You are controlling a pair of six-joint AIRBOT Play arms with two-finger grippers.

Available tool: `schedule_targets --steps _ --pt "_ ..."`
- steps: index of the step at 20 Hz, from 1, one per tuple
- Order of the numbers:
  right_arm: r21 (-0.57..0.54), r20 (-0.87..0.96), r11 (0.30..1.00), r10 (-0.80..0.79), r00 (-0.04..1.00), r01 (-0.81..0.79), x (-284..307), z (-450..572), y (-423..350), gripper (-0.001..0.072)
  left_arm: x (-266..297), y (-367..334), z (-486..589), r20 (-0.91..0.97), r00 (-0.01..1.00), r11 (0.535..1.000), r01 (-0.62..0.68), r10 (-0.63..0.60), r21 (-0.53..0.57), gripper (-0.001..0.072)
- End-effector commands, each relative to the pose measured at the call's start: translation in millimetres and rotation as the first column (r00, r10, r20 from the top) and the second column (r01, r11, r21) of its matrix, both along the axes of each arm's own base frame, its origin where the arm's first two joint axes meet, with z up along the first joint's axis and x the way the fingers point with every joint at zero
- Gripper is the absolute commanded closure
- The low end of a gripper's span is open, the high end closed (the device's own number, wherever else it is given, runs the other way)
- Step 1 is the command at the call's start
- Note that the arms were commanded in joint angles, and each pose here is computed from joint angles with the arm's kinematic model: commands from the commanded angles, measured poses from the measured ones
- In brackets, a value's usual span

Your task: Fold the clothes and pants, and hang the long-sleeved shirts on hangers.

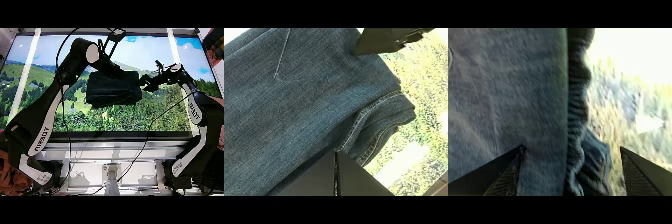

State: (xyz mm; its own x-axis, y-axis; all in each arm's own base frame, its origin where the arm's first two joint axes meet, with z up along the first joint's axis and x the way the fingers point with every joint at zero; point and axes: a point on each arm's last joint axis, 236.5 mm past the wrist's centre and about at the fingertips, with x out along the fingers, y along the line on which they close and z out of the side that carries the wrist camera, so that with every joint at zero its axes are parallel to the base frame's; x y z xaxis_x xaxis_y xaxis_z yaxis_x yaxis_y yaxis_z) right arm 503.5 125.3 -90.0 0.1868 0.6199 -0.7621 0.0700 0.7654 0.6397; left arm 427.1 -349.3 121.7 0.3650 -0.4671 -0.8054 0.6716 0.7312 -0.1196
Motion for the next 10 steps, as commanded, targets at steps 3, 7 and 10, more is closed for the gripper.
schedule_targets --steps 3,7,10 --pt "-0.059 -0.049 0.995 -0.087 0.995 0.084 2.9 -15.8 -4.3 0.0018 0.1 0.3 0.5 0.001 1.0 1.0 0.0 0.0 0.0 0.0689" --pt "0.05 -0.218 0.997 -0.04 0.975 0.052 -27.2 -33.2 21.7 0.0018 -0.2 0.4 0.3 -0.001 1.0 1.0 0.0 0.0 0.0 0.0689" --pt "0.144 -0.211 0.989 0.02 0.977 0.011 -31.2 -31.3 59.9 0.003 -0.4 0.5 0.2 -0.001 1.0 1.0 0.0 0.0 0.001 0.0689"
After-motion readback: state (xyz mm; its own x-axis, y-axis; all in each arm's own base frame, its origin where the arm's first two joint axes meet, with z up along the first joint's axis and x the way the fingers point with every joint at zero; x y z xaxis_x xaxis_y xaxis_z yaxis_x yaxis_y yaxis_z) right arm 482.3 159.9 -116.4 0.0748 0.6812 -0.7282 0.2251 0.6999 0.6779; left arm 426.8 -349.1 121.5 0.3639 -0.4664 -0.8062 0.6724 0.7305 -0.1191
